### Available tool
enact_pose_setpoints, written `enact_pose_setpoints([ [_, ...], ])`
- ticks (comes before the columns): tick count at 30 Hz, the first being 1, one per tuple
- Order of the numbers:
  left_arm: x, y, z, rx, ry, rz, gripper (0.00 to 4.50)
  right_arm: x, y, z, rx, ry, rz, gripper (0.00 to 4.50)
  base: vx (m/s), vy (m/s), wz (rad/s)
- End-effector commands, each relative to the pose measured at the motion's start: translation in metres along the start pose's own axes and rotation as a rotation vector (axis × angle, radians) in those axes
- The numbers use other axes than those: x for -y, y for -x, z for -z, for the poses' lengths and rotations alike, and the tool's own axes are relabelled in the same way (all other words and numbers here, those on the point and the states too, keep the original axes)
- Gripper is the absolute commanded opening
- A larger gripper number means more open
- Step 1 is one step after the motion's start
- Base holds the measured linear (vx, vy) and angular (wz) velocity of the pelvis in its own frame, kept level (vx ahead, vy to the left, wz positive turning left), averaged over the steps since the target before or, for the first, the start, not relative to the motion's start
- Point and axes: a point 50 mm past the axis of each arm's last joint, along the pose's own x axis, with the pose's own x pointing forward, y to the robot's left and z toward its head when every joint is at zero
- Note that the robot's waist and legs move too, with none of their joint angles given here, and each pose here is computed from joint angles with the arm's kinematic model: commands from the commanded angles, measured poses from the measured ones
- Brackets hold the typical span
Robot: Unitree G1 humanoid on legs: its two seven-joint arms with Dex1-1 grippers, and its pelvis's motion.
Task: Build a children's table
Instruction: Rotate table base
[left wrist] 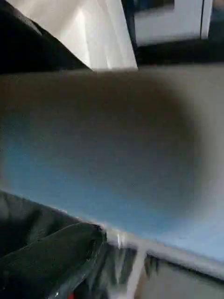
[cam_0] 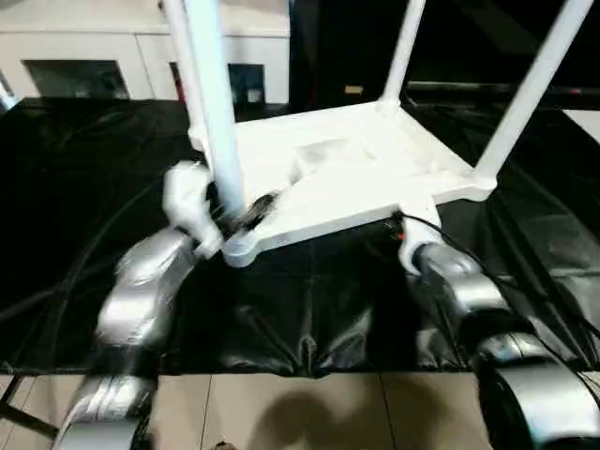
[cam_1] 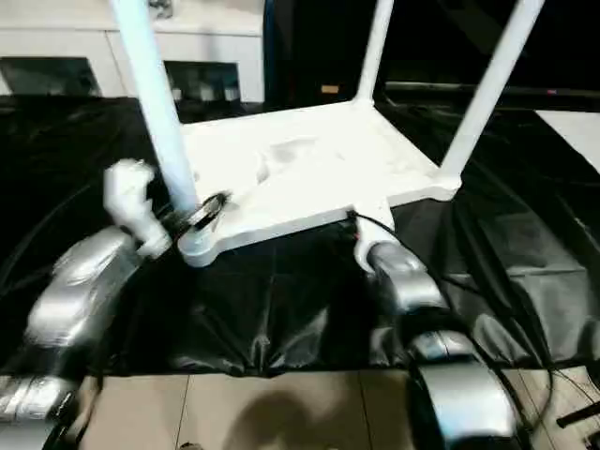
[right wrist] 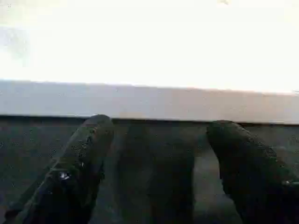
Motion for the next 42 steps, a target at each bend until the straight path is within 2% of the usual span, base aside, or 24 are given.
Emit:
enact_pose_setpoints([
  [1, 0.019, -0.010, -0.005, 0.022, 0.073, 0.197, 4.35, 0.001, -0.001, 0.001, -0.011, -0.008, 0.014, 3.75, 0.000, 0.000, 0.00],
  [2, 0.028, -0.009, -0.008, 0.033, 0.130, 0.323, 4.35, 0.000, -0.002, 0.003, -0.025, -0.002, 0.010, 3.75, 0.000, 0.000, 0.00],
  [3, 0.033, -0.007, -0.009, 0.032, 0.159, 0.382, 4.35, -0.001, -0.002, 0.005, -0.036, 0.004, 0.007, 3.75, 0.000, 0.000, 0.00],
  [6, 0.040, -0.005, -0.011, 0.030, 0.193, 0.458, 4.35, -0.002, -0.002, 0.007, -0.045, 0.012, 0.002, 3.75, 0.000, 0.000, 0.00],
  [10, 0.056, 0.002, -0.013, 0.002, 0.249, 0.635, 4.35, -0.008, -0.004, 0.008, -0.042, 0.019, -0.026, 3.75, 0.000, 0.000, 0.00],
  [14, 0.088, 0.010, -0.015, -0.040, 0.287, 0.800, 4.35, -0.016, -0.005, 0.008, -0.032, 0.041, -0.075, 3.75, 0.000, 0.000, 0.00],
  [16, 0.094, 0.010, -0.015, -0.042, 0.291, 0.822, 4.35, -0.018, -0.005, 0.008, -0.031, 0.044, -0.081, 3.75, 0.000, 0.000, 0.00],
  [18, 0.108, 0.008, -0.015, -0.038, 0.298, 0.857, 4.35, -0.020, -0.006, 0.008, -0.029, 0.047, -0.088, 3.75, 0.000, 0.000, 0.00],
  [23, 0.117, -0.007, -0.013, -0.018, 0.263, 0.829, 4.35, -0.023, -0.006, 0.009, -0.029, 0.052, -0.096, 3.75, 0.000, 0.000, 0.00],
  [27, 0.113, -0.019, -0.010, -0.025, 0.198, 0.717, 4.35, -0.023, -0.006, 0.010, -0.028, 0.057, -0.092, 3.75, 0.000, 0.000, 0.00],
  [28, 0.098, -0.029, -0.006, -0.042, 0.134, 0.569, 4.35, -0.022, -0.006, 0.010, -0.030, 0.051, -0.076, 3.75, 0.000, 0.000, 0.00],
  [30, 0.083, -0.035, -0.004, -0.056, 0.085, 0.450, 4.35, -0.018, -0.005, 0.012, -0.032, 0.044, -0.053, 3.75, 0.000, 0.000, 0.00],
  [32, 0.078, -0.036, -0.004, -0.064, 0.075, 0.420, 4.35, -0.016, -0.005, 0.012, -0.032, 0.041, -0.045, 3.75, 0.000, 0.000, 0.00],
  [33, 0.066, -0.034, -0.006, -0.061, 0.041, 0.364, 4.35, -0.010, -0.003, 0.014, -0.033, 0.035, -0.023, 3.75, 0.000, 0.000, 0.00],
  [37, 0.046, -0.032, -0.002, -0.095, -0.027, 0.246, 4.35, -0.001, 0.000, 0.016, -0.026, 0.029, -0.003, 3.75, 0.000, 0.000, 0.00],
  [42, 0.038, -0.029, 0.004, -0.114, -0.061, 0.202, 4.35, 0.010, 0.005, 0.020, -0.017, 0.031, 0.006, 3.75, 0.000, 0.000, 0.00],
])
